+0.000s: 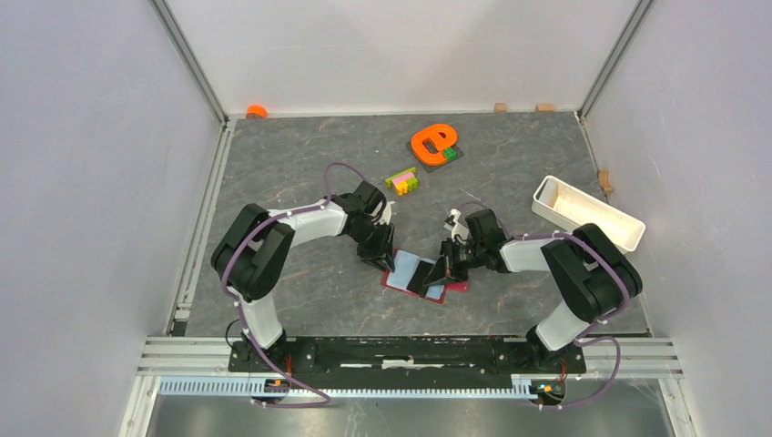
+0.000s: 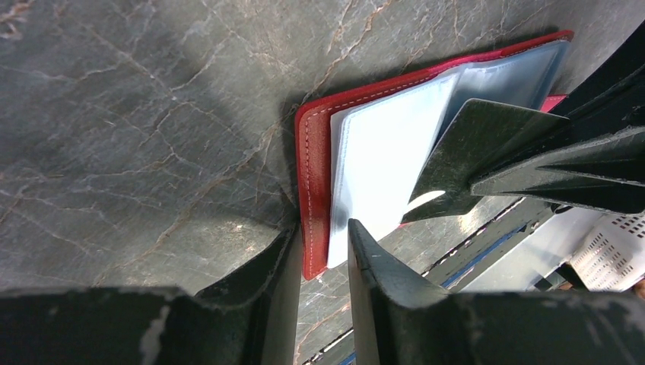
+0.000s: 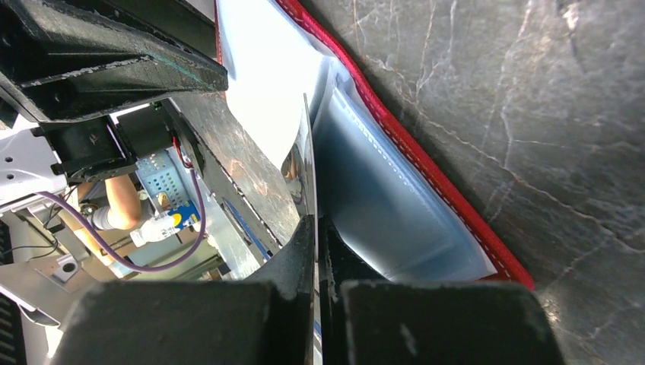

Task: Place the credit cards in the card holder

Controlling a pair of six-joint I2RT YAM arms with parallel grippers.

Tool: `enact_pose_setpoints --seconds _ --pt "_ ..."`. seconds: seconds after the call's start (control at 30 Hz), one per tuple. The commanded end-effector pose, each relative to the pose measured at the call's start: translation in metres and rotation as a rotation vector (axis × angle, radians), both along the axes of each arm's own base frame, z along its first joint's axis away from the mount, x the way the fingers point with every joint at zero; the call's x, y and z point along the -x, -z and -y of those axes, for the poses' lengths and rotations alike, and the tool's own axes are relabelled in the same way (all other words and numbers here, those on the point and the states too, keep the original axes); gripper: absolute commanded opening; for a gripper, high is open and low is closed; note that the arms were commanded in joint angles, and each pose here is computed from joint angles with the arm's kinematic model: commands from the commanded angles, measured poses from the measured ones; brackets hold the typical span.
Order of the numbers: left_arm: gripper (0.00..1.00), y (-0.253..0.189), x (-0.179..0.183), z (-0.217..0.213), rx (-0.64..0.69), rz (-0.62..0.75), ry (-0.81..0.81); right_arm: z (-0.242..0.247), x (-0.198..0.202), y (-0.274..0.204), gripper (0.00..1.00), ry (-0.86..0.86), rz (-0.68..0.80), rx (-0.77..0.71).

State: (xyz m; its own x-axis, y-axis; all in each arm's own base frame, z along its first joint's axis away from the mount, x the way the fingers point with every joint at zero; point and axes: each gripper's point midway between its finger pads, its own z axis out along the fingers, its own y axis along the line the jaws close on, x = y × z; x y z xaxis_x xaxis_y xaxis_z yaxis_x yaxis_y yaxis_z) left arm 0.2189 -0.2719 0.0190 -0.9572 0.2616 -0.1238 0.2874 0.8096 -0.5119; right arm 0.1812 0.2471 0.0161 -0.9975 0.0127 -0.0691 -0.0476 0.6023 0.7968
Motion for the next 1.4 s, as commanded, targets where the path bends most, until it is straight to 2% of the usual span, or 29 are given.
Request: enact_pose_setpoints --seconds 0.0,0.73,1.37 --pt "0.35 0.004 -0.001 0.008 0.01 0.0 0.007 0.0 0.001 0.012 0.0 0.013 -0.001 0.033" --pt "0.3 0.004 0.0 0.008 0.009 -0.003 0.01 0.008 0.018 0.032 0.0 0.092 -0.088 0.066" --pt "0.29 0.008 0.001 0.006 -0.01 -0.009 0.014 0.023 -0.001 0.033 0.0 0.141 -0.071 0.097"
